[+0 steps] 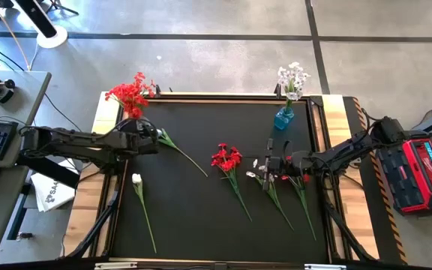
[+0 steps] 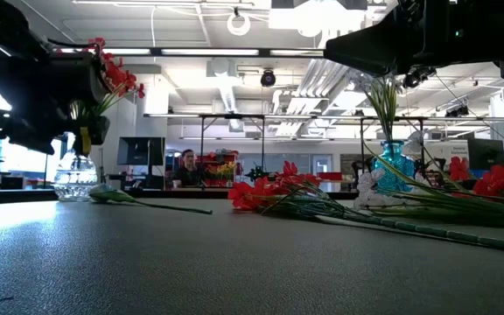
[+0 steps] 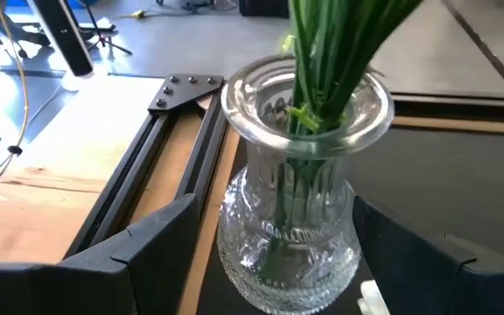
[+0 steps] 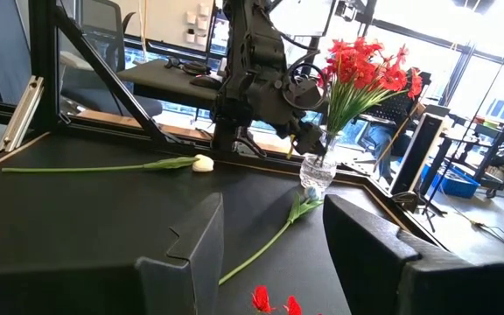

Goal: Sort flowers into vase by color
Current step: Adjust the transparent vase

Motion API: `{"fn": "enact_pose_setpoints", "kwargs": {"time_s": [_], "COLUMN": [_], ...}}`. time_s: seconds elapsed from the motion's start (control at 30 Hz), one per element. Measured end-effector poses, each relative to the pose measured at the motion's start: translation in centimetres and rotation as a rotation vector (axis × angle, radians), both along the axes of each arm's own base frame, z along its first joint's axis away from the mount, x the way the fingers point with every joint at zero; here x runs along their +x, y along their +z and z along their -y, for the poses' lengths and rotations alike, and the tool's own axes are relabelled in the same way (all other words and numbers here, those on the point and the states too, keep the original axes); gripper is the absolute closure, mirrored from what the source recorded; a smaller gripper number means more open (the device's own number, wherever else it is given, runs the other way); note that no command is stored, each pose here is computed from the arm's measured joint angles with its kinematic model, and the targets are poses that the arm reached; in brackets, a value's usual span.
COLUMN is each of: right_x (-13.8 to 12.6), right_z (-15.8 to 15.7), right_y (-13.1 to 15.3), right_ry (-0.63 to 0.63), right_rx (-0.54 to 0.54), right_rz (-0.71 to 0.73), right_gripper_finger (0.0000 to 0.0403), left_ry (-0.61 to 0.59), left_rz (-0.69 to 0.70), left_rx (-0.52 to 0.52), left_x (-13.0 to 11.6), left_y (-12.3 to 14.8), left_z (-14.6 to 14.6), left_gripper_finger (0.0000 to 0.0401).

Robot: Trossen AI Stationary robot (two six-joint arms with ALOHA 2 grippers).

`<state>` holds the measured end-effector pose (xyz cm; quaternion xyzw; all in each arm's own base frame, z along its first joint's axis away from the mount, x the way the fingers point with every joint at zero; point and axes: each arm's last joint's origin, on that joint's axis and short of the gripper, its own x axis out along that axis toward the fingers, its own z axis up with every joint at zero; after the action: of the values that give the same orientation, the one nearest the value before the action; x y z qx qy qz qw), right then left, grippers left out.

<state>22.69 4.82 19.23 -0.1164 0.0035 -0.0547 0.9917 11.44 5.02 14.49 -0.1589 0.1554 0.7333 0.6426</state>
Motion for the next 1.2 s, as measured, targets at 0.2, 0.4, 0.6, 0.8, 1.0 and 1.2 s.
{"fn": "enact_pose_setpoints", "kwargs": {"time_s": [0.2, 0.4, 0.6, 0.8, 1.0, 1.2], "right_x": [0.00, 0.00, 0.00, 0.00, 0.00, 0.00], "right_z": [0.00, 0.00, 0.00, 0.01, 0.00, 0.01], "right_y": [0.01, 0.01, 0.00, 0.01, 0.00, 0.01], "right_ry": [0.000, 0.000, 0.000, 0.000, 0.000, 0.000], "right_rx": [0.000, 0.000, 0.000, 0.000, 0.000, 0.000], "right_rz": [0.000, 0.000, 0.000, 0.000, 0.000, 0.000], "right_gripper_finger": [0.0234, 0.0234, 0.0234, 0.0234, 0.0234, 0.0234], "left_ry": [0.006, -0.019, -0.032, -0.034, -0.059, -0.092], "left_rz": [0.015, 0.006, -0.003, -0.001, 0.000, 0.003], "left_rx": [0.052, 0.065, 0.068, 0.066, 0.065, 0.060], "left_x": [-0.21, 0.10, 0.28, 0.29, 0.41, 0.56], "left_y": [-0.69, -0.81, -0.76, -0.76, -0.77, -0.76], "left_z": [-0.02, -0.08, -0.11, -0.09, 0.20, 0.58], "left_gripper_finger": [0.0134, 0.0171, 0.0209, 0.0242, 0.0267, 0.0287]}}
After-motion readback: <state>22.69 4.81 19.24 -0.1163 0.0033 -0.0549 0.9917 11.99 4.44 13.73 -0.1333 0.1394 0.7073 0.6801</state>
